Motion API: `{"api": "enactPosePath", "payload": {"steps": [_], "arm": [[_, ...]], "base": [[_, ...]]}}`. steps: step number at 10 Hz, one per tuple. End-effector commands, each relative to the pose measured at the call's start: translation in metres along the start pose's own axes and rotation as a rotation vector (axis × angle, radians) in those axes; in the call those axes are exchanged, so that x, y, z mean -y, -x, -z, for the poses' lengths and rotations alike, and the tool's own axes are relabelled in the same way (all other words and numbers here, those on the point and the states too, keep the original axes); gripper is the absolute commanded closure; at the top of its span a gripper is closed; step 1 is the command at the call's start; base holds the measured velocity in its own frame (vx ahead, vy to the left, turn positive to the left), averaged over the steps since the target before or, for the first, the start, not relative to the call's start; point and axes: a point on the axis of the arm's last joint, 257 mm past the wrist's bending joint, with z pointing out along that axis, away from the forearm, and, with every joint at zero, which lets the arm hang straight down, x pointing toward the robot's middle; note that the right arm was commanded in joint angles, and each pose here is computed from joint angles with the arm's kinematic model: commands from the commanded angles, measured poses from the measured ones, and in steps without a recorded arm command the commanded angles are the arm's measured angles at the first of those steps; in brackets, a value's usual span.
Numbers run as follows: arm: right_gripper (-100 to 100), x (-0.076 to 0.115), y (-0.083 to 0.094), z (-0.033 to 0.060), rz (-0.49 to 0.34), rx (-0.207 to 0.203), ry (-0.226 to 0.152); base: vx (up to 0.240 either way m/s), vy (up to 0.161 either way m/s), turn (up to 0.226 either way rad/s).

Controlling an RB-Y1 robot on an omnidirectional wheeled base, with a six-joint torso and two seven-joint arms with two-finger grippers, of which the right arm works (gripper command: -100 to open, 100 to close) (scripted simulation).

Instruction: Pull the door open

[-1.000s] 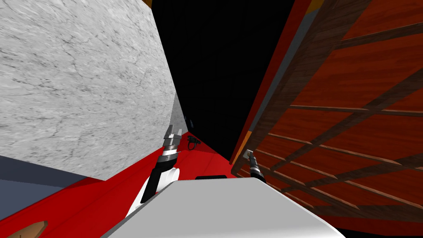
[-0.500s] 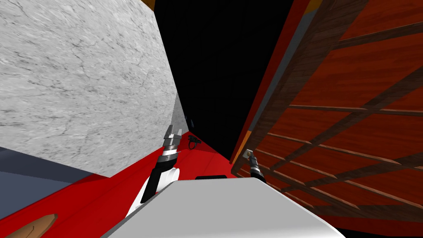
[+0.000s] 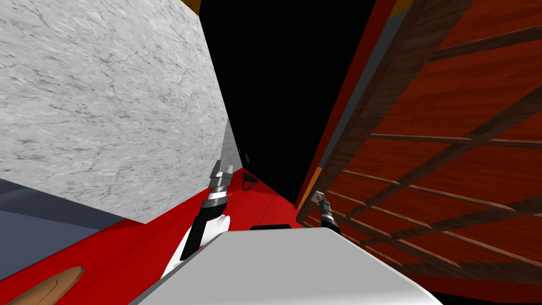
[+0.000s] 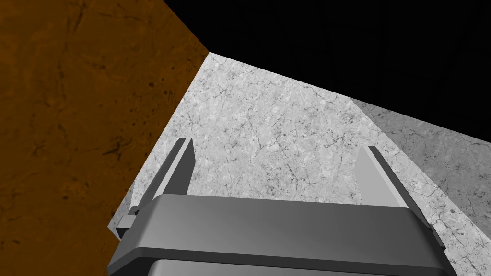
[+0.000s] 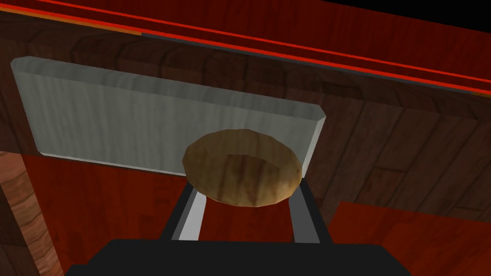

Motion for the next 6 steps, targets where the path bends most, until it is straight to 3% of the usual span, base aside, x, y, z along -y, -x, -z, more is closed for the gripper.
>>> {"api": "enactPosePath", "payload": {"steps": [1, 6], "arm": [[100, 0.0019, -0.0104, 0.0010, -0.048, -0.014, -0.006], [100, 0.0018, -0.0099, -0.0008, -0.170, -0.011, -0.006]], "base": [[-0.037, -0.001, 0.018], [-0.025, -0.003, 0.020]]}}
